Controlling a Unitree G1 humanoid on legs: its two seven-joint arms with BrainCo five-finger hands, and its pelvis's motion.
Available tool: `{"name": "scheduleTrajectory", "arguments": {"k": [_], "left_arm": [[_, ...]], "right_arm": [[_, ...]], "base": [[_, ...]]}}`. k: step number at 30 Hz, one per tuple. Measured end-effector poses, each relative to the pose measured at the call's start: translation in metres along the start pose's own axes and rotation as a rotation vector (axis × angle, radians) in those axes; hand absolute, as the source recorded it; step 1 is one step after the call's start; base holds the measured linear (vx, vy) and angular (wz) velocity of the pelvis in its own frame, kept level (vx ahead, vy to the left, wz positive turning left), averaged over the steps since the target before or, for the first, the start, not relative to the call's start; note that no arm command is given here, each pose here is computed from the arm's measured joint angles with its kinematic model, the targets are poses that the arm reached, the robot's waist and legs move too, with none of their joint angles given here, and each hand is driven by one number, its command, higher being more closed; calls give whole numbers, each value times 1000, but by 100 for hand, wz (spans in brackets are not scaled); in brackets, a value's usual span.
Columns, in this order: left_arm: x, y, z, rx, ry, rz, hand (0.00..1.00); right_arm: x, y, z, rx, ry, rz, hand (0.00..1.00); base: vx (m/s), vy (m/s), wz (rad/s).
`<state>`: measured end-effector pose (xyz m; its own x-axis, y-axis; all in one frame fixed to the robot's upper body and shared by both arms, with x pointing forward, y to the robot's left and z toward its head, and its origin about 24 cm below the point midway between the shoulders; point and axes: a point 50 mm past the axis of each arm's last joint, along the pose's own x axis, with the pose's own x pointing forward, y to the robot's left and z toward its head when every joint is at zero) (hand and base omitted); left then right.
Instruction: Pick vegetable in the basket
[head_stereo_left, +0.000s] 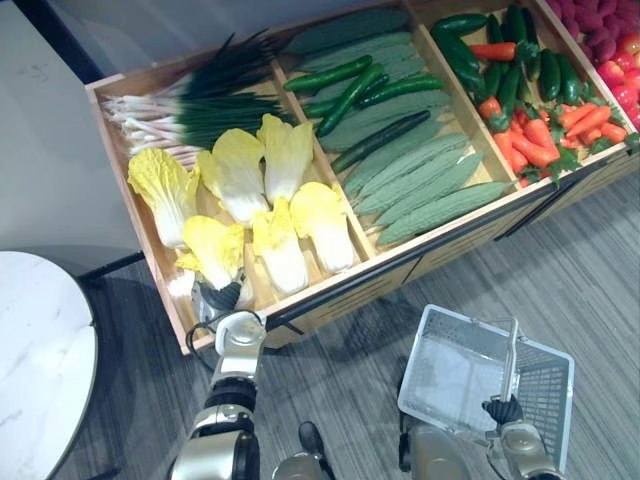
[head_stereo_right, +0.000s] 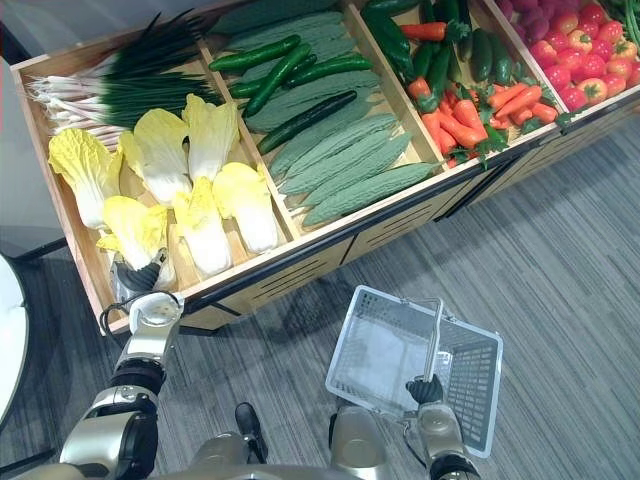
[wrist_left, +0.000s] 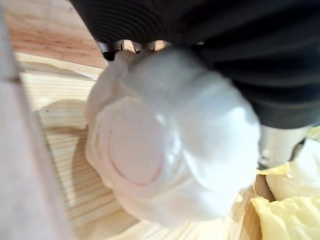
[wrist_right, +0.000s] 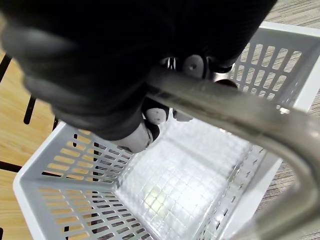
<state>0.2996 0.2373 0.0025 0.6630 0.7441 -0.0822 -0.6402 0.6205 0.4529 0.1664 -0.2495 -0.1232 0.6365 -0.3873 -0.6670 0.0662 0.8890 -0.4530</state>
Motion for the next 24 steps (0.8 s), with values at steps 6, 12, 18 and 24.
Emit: {"name": "scheduleTrajectory", "arguments": {"k": [6, 12, 18, 24], "left_arm": [[-2, -2, -7, -17, 32, -37, 100], [-19, -3, -9, -122, 25, -101, 100], [-38, 5, -3, -192, -24, -118, 100], [-49, 20, 19, -221, -154, -82, 100]], "right_arm": [[-1, 1, -6, -3, 28, 7, 100], [-2, -2, -13, 15, 51, -8, 100], [-6, -8, -28, 47, 109, -32, 100], [-9, -8, -35, 48, 129, -32, 100]], "base": [[6, -17, 10], [-10, -4, 22], [0, -4, 24], [-25, -14, 21]]}}
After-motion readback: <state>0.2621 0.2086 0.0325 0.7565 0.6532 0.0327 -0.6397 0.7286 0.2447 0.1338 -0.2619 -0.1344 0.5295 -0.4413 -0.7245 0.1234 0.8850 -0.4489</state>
